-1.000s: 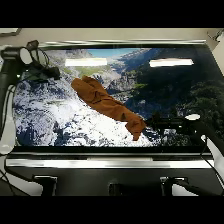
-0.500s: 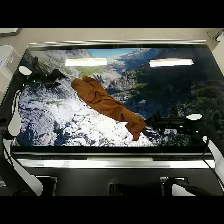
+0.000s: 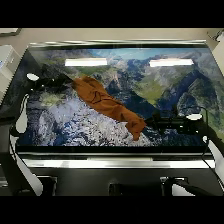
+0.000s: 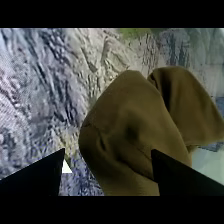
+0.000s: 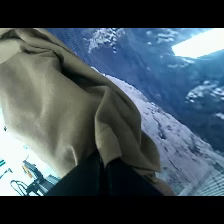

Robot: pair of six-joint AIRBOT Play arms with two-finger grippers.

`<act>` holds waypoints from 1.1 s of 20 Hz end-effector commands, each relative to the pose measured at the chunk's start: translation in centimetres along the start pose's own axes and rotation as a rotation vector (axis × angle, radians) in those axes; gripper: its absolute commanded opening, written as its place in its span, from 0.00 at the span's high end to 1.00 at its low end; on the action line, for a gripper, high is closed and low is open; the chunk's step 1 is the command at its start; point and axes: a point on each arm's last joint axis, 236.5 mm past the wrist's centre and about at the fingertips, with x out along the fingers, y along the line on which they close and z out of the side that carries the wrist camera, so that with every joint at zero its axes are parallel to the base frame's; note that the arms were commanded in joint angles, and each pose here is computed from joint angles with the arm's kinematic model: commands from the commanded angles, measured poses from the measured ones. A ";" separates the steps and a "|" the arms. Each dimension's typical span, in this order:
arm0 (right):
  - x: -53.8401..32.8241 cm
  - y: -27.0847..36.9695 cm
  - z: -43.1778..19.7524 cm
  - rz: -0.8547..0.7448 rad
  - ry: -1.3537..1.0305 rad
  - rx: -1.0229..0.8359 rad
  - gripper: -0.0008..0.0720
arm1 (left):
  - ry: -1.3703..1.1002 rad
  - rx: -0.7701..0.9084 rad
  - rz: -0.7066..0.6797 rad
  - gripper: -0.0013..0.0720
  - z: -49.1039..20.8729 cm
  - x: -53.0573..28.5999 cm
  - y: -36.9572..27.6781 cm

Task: Fold the clothes and pants, and hang the long-sleeved shirts on hangers.

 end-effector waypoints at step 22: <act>-21.5 26.4 4.0 0.100 -0.711 -0.909 0.95 | -0.494 0.471 -0.252 0.96 5.5 -25.5 -25.6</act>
